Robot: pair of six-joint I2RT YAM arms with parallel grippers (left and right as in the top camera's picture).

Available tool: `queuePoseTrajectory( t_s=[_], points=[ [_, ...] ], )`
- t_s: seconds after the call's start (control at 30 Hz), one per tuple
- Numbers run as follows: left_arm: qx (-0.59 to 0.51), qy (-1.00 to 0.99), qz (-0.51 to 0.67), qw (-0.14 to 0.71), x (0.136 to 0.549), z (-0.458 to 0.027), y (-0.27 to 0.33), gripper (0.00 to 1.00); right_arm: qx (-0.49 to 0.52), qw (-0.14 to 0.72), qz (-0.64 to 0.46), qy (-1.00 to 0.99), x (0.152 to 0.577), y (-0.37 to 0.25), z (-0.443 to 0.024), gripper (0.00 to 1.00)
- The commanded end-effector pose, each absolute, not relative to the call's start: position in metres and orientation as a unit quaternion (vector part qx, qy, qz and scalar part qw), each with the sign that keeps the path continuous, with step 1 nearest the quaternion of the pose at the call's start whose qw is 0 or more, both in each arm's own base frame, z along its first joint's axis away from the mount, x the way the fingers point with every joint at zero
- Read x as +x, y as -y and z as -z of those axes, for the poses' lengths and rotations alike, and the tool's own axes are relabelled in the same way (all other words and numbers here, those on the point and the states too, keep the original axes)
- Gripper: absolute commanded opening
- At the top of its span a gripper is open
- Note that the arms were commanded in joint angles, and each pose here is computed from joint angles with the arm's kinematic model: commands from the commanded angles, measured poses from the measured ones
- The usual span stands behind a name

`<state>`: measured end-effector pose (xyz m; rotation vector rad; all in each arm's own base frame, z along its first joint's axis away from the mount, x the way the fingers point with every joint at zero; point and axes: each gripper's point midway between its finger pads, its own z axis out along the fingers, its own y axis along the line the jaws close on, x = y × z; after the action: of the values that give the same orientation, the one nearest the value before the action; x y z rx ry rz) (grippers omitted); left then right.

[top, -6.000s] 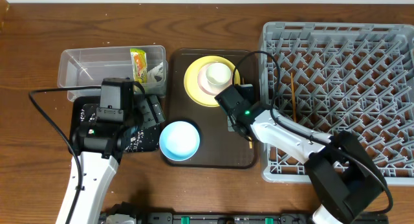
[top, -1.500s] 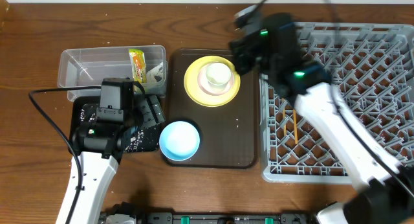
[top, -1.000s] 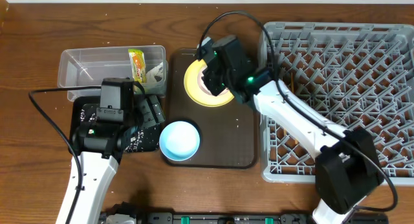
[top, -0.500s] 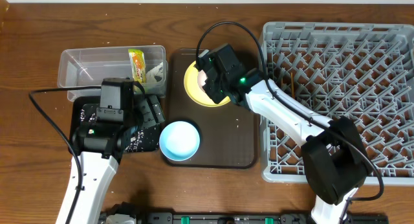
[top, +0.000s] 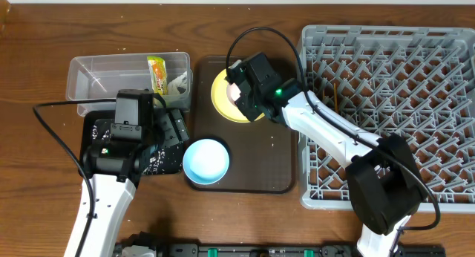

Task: Sort waste into correct bins and load items into the dishwasher rack
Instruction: 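Reach right gripper to the white cup on the yellow plate and grasp, then lift the white cup with right gripper to the rack's back corner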

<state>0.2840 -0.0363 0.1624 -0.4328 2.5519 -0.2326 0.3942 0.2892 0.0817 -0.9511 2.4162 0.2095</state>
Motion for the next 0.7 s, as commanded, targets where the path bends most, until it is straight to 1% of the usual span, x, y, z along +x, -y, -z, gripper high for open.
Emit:
queuePoseTrajectory(
  t_s=[0.0, 0.13, 0.27, 0.37, 0.47, 0.53, 0.67],
  points=[
    [-0.162, -0.943, 0.084, 0.278, 0.287, -0.169, 0.034, 0.90, -0.356, 0.272, -0.071, -0.891, 0.395, -0.293, -0.083, 0.01],
    [-0.162, -0.943, 0.084, 0.278, 0.287, -0.169, 0.034, 0.89, -0.351, 0.311, -0.081, -0.880, 0.402, -0.298, -0.120, 0.01],
    [-0.162, -0.943, 0.084, 0.278, 0.287, -0.169, 0.034, 0.90, -0.343, 0.361, -0.122, -0.858, 0.404, -0.301, -0.181, 0.01],
    [-0.162, -0.943, 0.084, 0.278, 0.287, -0.169, 0.034, 0.89, -0.327, 0.392, -0.176, -0.842, 0.400, -0.293, -0.230, 0.01],
    [-0.162, -0.943, 0.084, 0.278, 0.287, -0.169, 0.034, 0.89, -0.309, 0.412, -0.243, -0.822, 0.396, -0.272, -0.273, 0.01],
    [-0.162, -0.943, 0.084, 0.278, 0.287, -0.169, 0.034, 0.89, -0.290, 0.416, -0.284, -0.814, 0.396, -0.251, -0.293, 0.01],
    [-0.162, -0.943, 0.084, 0.278, 0.287, -0.169, 0.034, 0.89, -0.246, 0.399, -0.367, -0.804, 0.403, -0.201, -0.309, 0.01]
  ],
)
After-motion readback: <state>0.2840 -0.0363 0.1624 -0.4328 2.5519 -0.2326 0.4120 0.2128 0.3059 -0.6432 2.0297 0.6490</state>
